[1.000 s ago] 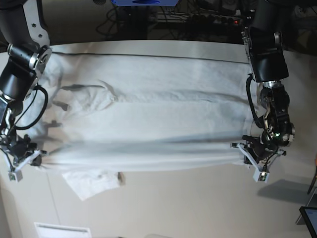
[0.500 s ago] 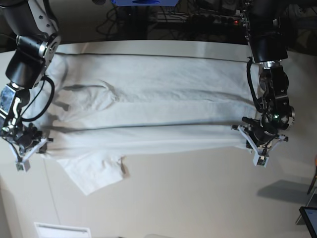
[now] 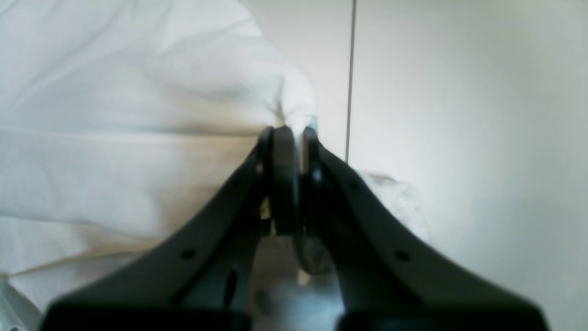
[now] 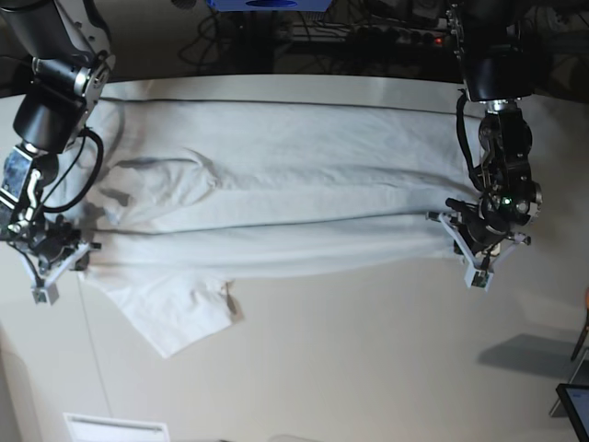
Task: Fold the T-shirt properly
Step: 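Lift the hem with both grippers and fold it toward the collar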
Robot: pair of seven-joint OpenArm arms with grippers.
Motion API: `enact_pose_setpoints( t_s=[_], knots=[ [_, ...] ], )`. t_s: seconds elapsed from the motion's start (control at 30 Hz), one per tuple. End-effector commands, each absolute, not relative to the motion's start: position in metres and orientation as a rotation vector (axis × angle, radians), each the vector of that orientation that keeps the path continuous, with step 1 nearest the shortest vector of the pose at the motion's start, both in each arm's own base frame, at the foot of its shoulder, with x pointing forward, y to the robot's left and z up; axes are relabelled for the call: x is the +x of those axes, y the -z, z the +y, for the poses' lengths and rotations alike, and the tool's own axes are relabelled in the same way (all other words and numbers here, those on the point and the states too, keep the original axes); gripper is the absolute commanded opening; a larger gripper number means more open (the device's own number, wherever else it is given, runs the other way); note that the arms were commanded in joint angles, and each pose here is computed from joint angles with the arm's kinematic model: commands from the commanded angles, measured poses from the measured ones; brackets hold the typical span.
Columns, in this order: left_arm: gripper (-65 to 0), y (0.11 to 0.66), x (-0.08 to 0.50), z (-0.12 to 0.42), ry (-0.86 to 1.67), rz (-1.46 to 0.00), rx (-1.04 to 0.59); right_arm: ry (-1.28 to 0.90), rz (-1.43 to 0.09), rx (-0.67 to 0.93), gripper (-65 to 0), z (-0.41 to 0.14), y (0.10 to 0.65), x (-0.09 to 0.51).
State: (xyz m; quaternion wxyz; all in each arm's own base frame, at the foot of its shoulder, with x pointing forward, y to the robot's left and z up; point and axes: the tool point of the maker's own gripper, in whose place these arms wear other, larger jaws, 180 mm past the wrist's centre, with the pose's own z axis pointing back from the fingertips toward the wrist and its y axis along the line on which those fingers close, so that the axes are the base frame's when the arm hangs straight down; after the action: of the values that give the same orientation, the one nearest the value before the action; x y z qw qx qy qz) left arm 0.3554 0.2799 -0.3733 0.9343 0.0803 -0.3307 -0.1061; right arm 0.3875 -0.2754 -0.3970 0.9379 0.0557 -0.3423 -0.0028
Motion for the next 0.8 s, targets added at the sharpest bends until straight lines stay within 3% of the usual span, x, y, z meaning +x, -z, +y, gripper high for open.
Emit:
enact_pose_setpoints(
  t_s=[0.0, 0.17, 0.27, 0.37, 0.47, 0.77],
  knots=[
    [-65.0, 0.363, 0.362, 0.290, 0.212, -0.699, 0.196, 0.010, -0.762, 0.085, -56.7, -0.288, 0.376, 0.401],
    [-65.0, 0.368, 0.362, 0.291, 0.205, -0.699, 0.188, 0.012, -0.761, 0.057, -42.9, -0.301, 0.372, 0.399],
    [-65.0, 0.369, 0.362, 0.290, 0.203, -0.709, 0.185, 0.071, -0.768, 0.024, -38.3, -0.314, 0.369, 0.398],
    [-65.0, 0.367, 0.363, 0.288, 0.205, -0.717, 0.184, 0.178, -0.873, -0.036, -37.3, -0.339, 0.342, 0.401],
    [-65.0, 0.366, 0.364, 0.288, 0.204, -0.718, 0.182, 0.152, -0.940, -0.051, -37.1, -0.337, 0.317, 0.413],
    [-65.0, 0.363, 0.367, 0.287, 0.205, -0.727, 0.182, -0.189, -0.924, 0.033, -37.0, -0.233, 0.313, 0.486]
  ],
)
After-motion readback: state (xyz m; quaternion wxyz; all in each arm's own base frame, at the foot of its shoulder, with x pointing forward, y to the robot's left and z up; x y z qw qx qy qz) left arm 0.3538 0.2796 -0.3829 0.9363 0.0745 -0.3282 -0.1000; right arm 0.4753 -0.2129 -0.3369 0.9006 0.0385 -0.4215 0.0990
